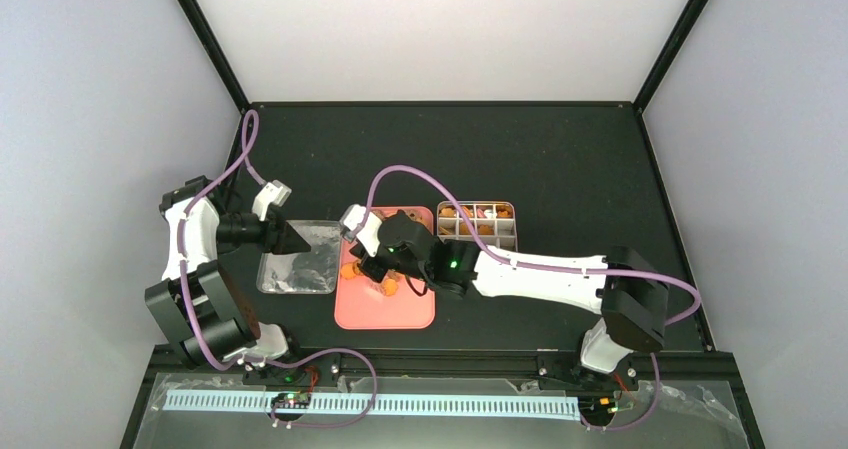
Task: Pack the cookies
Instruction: Pick up the fake cookies from the plate, then place the fake cookies in the empty pocket of the box.
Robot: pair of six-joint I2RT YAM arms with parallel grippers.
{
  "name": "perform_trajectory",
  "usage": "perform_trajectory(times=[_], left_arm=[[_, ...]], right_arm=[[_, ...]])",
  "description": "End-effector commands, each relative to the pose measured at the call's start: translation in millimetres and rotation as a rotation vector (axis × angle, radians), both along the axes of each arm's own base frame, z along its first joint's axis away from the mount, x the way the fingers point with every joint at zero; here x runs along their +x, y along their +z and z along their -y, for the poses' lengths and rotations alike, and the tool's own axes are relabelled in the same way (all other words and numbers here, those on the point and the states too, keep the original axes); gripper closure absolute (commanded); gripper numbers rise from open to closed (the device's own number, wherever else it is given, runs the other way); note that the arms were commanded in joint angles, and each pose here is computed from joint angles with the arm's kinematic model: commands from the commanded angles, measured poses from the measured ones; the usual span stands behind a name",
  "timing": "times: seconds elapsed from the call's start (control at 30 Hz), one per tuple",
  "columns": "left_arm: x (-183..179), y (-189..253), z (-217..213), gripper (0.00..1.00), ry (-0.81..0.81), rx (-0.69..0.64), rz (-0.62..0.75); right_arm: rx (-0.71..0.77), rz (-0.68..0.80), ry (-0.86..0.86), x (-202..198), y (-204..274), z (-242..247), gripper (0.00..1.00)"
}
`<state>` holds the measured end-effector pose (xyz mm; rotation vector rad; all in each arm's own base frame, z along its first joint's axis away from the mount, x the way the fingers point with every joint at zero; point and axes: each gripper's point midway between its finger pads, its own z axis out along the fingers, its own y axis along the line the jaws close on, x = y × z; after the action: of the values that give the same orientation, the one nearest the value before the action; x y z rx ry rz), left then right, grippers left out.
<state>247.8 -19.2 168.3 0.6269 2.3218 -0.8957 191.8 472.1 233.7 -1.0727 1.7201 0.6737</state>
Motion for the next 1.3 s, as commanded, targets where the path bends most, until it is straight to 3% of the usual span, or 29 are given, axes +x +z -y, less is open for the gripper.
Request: perform_trajectory(times=[0.0, 0.33, 0.57, 0.8, 1.27], left_arm=[[5.9, 14.5, -1.1, 0.30, -0.005, -0.016, 0.054], [7.8, 17.5, -0.6, 0.31, -0.007, -0.026, 0.061], [8.4, 17.6, -0.3, 0.31, -0.010, -0.032, 0.063], [8.8, 18.3, 0.7, 0.31, -0.011, -0.044, 0.067], [7.0, 17.9, 1.2, 0.31, -0.017, -0.039, 0.065]], right_arm=[[0.007, 0.072, -0.047, 8.4, 29.8, 12.8, 0.99], [0.092, 0.131, -0.220, 52.9, 99.0, 85.8, 0.99], [0.123, 0.114, -0.471, 99.7, 99.5, 184.9, 0.99], [0.109, 0.125, -0.685, 121.9, 86.1, 264.1, 0.99], [0.103, 0.176, -0.812, 148.1, 79.6, 295.7, 0.99]])
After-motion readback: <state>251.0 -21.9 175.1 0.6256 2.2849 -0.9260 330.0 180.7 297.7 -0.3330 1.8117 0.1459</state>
